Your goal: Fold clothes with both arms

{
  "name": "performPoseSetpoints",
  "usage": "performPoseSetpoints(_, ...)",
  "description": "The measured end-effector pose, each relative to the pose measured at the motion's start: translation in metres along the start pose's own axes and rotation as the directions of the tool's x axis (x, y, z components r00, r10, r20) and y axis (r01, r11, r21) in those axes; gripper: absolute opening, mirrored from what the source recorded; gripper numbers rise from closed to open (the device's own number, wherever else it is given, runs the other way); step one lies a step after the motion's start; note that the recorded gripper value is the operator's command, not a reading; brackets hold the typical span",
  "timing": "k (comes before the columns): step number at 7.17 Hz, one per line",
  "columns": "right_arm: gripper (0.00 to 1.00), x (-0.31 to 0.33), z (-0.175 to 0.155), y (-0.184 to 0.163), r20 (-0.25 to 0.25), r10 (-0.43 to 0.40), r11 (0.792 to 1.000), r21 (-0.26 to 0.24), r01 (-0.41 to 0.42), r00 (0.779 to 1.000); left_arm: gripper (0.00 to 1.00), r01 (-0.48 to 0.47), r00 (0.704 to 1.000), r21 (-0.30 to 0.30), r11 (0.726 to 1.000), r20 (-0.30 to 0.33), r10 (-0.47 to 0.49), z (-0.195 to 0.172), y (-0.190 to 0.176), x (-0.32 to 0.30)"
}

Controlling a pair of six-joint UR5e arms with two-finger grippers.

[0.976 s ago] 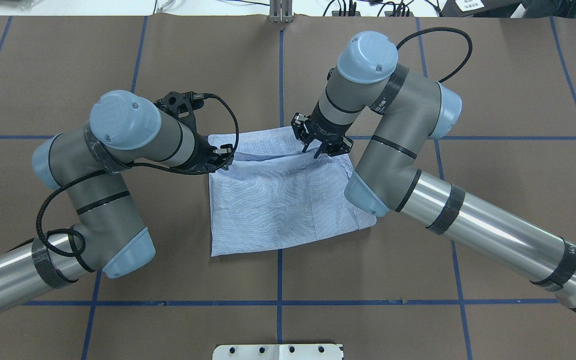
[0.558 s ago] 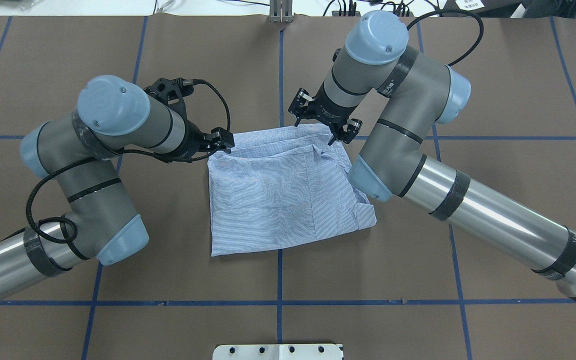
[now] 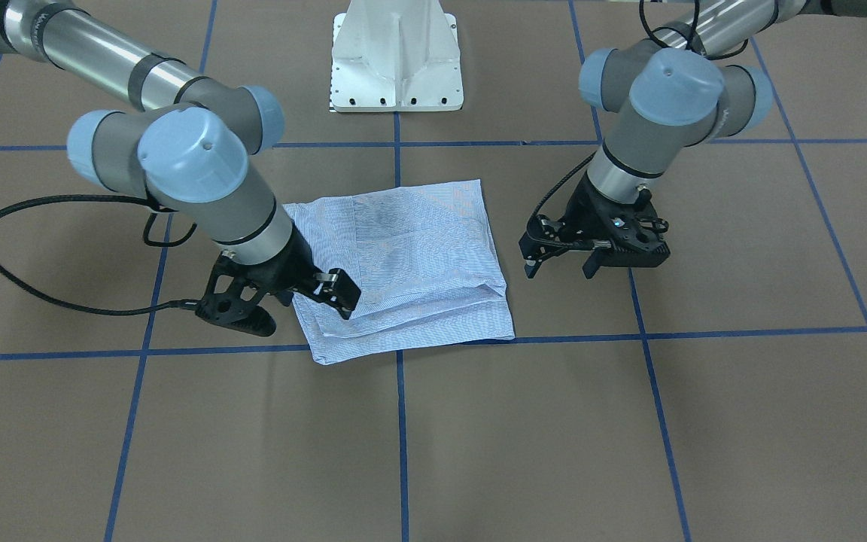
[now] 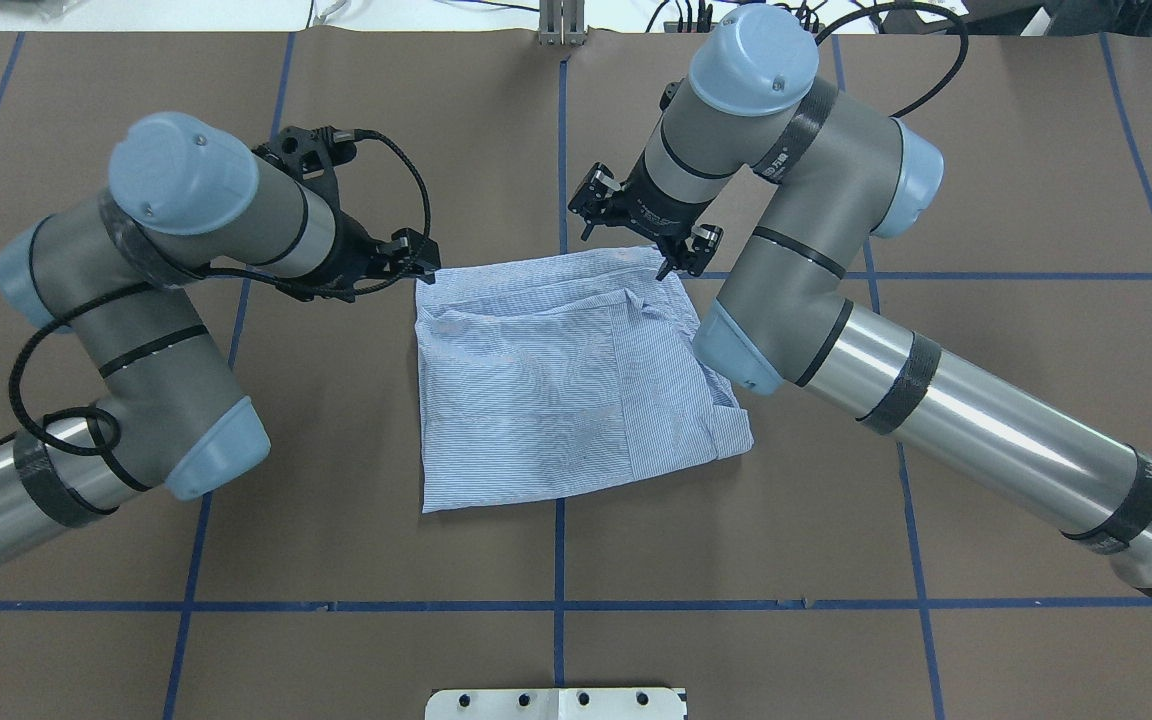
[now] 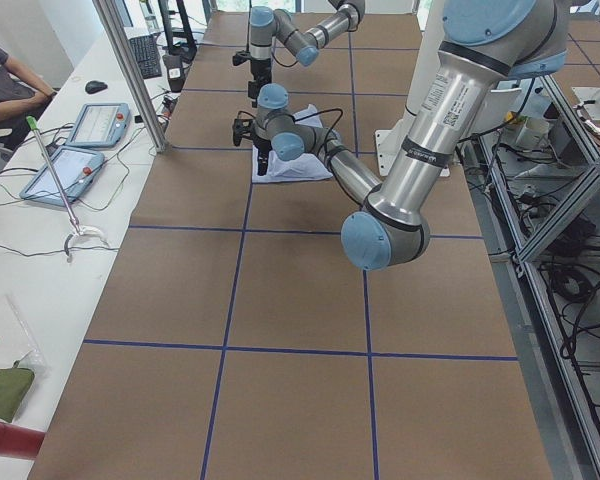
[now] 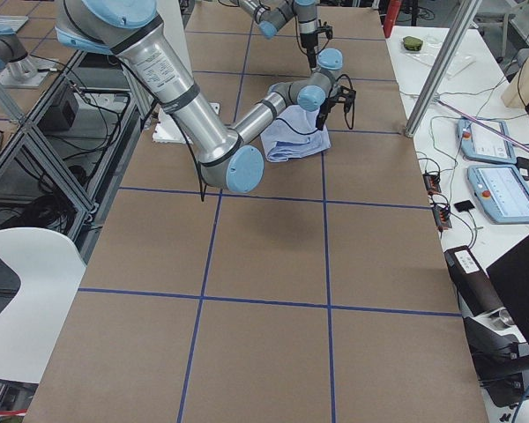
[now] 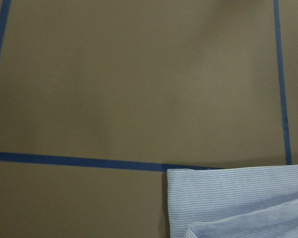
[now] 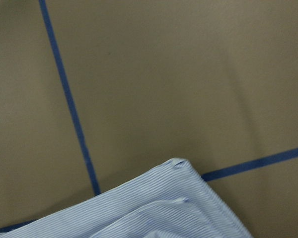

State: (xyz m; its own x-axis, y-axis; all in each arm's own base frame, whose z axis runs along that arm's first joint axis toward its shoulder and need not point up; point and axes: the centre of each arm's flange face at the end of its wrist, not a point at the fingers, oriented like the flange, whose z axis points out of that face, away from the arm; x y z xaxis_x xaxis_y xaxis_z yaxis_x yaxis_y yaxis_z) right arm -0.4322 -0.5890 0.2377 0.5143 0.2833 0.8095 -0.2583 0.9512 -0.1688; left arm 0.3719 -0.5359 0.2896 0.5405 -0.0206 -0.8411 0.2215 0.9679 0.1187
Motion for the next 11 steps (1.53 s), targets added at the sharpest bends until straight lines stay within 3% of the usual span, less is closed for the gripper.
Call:
performPoseSetpoints(1, 1.0, 0.042, -0.018, -0.025, -0.036, -0.078, 0.997, 0.023, 0.078, 0.996, 0.99, -0.046, 0.999, 0.015, 0.999, 0.015, 0.046, -0.016, -0.023, -0.029)
performPoseSetpoints(3, 1.0, 0.129, -0.06, -0.077, -0.143, -0.224, 0.973, 0.023, 0.229, 0.964, 0.99, -0.149, 0.987, 0.045, 0.988, 0.067, 0.146, -0.052, -0.068, -0.098)
performPoseSetpoints(6, 1.0, 0.295, -0.122, -0.141, -0.174, -0.364, 0.931, -0.048, 0.361, 0.915, 0.99, -0.304, 0.938, 0.001, 0.953, 0.174, 0.299, -0.121, -0.116, -0.224)
performPoseSetpoints(9, 1.0, 0.479, -0.159, -0.141, -0.173, -0.462, 0.887, -0.112, 0.449, 0.87, 0.99, -0.36, 0.894, -0.08, 0.93, 0.257, 0.368, -0.165, -0.102, -0.372)
performPoseSetpoints(11, 1.0, 0.555, -0.165, -0.118, -0.168, -0.477, 0.878, -0.142, 0.458, 0.862, 0.99, -0.306, 0.905, -0.115, 0.945, 0.273, 0.326, -0.177, -0.068, -0.452)
